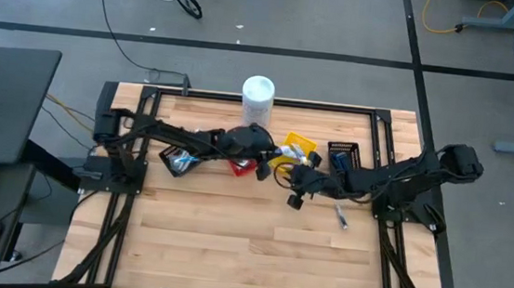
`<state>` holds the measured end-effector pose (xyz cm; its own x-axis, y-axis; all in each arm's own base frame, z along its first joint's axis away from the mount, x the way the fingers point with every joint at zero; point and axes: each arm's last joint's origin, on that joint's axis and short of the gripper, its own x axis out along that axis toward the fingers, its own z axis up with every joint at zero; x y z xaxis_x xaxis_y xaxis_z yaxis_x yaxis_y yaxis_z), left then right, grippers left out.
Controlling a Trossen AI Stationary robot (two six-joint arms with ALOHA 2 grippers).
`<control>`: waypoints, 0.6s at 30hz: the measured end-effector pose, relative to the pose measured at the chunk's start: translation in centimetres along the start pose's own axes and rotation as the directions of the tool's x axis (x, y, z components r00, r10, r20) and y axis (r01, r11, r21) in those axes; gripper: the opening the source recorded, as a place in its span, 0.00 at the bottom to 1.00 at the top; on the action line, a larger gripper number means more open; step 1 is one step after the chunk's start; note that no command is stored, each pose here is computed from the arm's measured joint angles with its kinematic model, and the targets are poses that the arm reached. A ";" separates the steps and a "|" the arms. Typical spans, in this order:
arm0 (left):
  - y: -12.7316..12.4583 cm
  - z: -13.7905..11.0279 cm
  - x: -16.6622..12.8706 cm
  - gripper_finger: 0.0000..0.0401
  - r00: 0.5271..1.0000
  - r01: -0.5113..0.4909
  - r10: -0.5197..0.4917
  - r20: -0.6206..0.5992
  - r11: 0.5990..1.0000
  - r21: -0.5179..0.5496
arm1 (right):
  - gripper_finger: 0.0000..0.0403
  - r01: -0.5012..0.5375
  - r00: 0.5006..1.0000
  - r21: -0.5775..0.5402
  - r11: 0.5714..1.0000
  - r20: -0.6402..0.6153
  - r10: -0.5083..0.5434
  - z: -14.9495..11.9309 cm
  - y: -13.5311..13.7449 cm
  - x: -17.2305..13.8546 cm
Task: Pick & Place Travel size toiletries
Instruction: Put the white toothpaste into the yellow basket
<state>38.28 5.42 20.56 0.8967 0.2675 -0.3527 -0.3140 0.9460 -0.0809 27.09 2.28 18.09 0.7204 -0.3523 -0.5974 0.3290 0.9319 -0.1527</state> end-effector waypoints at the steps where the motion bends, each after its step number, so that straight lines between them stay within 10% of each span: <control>1: 0.1 0.3 -0.7 0.23 1.000 -0.005 0.005 -0.031 1.000 0.015 | 0.26 0.004 1.000 0.017 1.000 0.015 -0.004 0.2 -0.2 0.1; 18: -2.0 0.9 -5.4 0.23 0.964 0.139 -0.069 -0.256 0.954 0.268 | 0.35 -0.197 0.942 0.051 0.979 0.286 0.175 3.2 -1.6 1.4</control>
<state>34.32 2.27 23.52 0.8065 0.1463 -0.5729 -0.0917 0.9881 0.1234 29.57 0.01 20.05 0.9109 -0.1933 -0.3646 0.2109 0.9775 0.0086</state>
